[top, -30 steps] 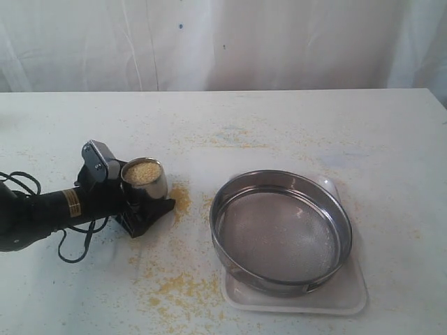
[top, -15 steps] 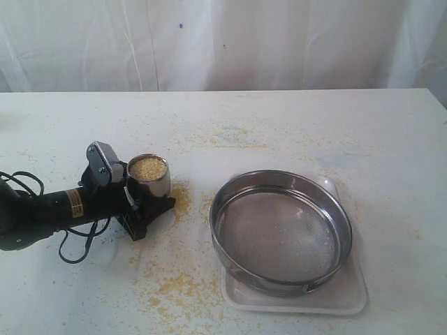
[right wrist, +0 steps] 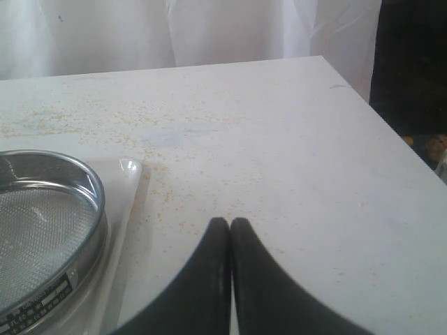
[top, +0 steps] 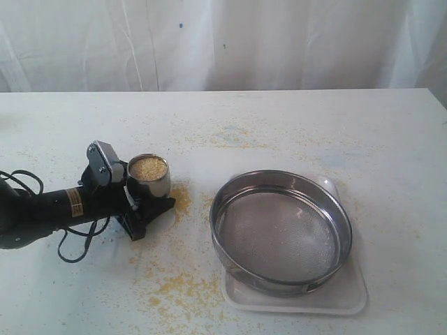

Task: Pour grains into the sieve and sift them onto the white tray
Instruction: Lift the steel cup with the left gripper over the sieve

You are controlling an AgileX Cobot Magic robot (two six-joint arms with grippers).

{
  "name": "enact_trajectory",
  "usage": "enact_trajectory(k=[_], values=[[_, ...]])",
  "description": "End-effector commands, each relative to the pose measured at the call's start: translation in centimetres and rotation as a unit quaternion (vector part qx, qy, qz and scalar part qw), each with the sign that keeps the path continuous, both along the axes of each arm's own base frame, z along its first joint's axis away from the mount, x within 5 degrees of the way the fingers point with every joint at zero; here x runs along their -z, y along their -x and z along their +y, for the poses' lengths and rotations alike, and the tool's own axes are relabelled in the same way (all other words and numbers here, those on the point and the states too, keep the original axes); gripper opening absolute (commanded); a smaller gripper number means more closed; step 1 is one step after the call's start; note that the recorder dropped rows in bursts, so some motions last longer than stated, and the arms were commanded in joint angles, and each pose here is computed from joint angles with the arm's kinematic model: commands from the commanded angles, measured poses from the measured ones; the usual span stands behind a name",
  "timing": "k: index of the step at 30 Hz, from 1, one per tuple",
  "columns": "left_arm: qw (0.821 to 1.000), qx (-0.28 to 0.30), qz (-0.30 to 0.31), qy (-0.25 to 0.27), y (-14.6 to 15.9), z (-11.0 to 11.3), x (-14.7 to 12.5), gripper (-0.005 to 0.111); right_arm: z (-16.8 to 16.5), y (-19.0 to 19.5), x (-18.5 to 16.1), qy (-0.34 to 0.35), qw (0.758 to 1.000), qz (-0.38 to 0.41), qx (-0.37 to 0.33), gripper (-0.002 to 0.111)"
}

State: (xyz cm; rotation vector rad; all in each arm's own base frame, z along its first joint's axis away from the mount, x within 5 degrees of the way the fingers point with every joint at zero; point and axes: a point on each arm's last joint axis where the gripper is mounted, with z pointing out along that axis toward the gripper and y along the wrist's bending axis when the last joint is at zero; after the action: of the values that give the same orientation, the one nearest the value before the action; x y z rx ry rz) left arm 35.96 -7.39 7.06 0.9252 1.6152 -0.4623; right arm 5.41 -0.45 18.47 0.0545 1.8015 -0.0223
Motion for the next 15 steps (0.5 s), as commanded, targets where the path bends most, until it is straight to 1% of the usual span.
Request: enact_trajectory(k=[1,4,11,14,15], values=[[0.999,0.006,-0.026,-0.034,-0.2,0.1,-2.3,0.000,0.0,0.0,0.0,0.000,1.000,-0.003,-0.004,0.000],[0.999,-0.002,-0.040,-0.018,-0.3,0.1,-4.4,0.000,0.0,0.0,0.0,0.000,1.000,-0.003,-0.004,0.000],[0.998,-0.015,-0.032,0.044,0.0,0.0,-9.0,0.000,0.0,0.0,0.0,0.000,1.000,-0.003,-0.004,0.000],[0.997,-0.013,-0.022,0.079,0.6,-0.1,-11.6,0.000,0.0,0.0,0.0,0.000,1.000,-0.003,-0.004,0.000],[0.995,-0.011,-0.020,0.093,0.9,-0.2,-12.8,0.000,0.0,0.0,0.0,0.000,1.000,-0.003,-0.004,0.000]])
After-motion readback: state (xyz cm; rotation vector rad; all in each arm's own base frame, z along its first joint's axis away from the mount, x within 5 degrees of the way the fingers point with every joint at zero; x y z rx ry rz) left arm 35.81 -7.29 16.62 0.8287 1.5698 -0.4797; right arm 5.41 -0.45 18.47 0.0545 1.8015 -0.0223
